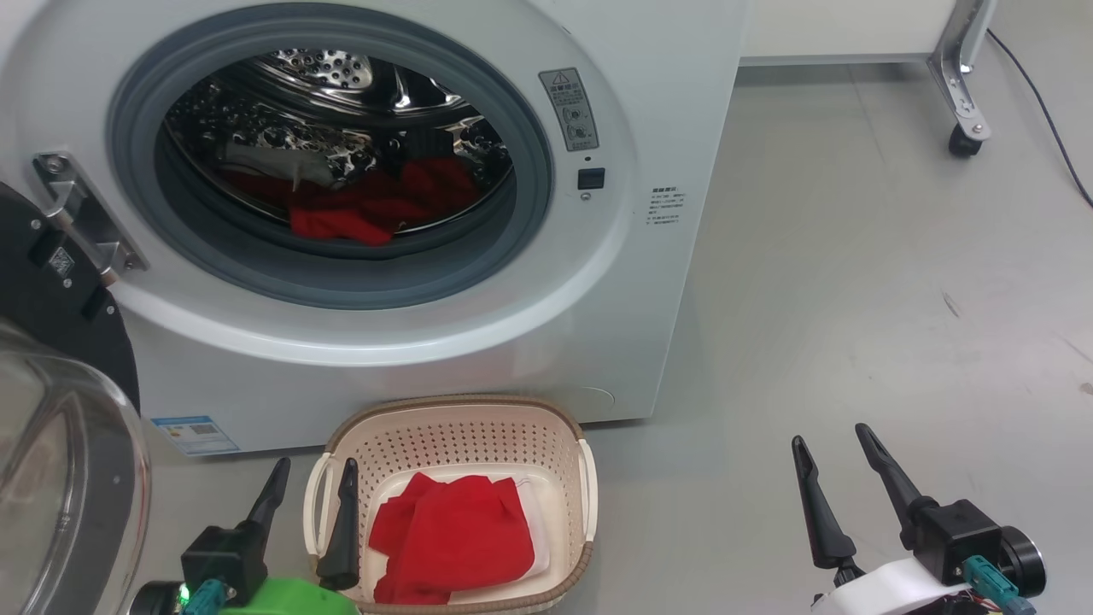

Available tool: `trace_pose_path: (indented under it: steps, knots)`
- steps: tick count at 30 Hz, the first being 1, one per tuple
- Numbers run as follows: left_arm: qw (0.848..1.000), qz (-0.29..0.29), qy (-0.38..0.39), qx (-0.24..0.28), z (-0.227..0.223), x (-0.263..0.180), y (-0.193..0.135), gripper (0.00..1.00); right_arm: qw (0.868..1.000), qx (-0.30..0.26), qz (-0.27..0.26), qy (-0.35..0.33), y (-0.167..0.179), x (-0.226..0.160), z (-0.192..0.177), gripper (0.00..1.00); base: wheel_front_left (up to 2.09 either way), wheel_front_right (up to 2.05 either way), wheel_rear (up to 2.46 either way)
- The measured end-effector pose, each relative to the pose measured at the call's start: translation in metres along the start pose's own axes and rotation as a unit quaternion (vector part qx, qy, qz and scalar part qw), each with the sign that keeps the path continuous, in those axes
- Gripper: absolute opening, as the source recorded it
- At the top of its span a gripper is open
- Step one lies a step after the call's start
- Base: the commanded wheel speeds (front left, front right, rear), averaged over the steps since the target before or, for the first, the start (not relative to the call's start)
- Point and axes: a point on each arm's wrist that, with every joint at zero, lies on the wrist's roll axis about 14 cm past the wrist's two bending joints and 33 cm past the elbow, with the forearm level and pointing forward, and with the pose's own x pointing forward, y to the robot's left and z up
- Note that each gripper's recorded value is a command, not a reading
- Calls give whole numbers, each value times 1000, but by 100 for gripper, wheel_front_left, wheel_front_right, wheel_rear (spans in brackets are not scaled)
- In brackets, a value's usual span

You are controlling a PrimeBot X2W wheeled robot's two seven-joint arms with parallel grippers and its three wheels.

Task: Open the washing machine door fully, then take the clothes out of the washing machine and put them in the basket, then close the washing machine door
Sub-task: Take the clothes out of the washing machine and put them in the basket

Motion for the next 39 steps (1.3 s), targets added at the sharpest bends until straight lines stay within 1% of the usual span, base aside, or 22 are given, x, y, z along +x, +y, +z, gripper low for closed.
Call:
trace_pose_path:
  steps: [5, 13, 22, 30, 39]
  knots:
    - [999, -22, 28, -6, -9, 19, -10, 100, 1000, 2, -12, 6, -7, -1, -2, 100, 0, 0, 0]
    - [995, -61, 82, -21, -24, 67, -29, 100, 1000, 7, -27, 12, -15, 4, -5, 100, 0, 0, 0]
    - [985, -92, 148, 8, -35, 133, -35, 100, 998, 15, -61, 26, -36, 11, -14, 100, 0, 0, 0]
    - [976, -102, 187, 37, -35, 196, -31, 100, 994, 30, -93, 42, -55, 19, -26, 100, 0, 0, 0]
    - [967, -93, 230, 62, -41, 257, -15, 100, 991, 38, -115, 63, -70, 31, -42, 100, 0, 0, 0]
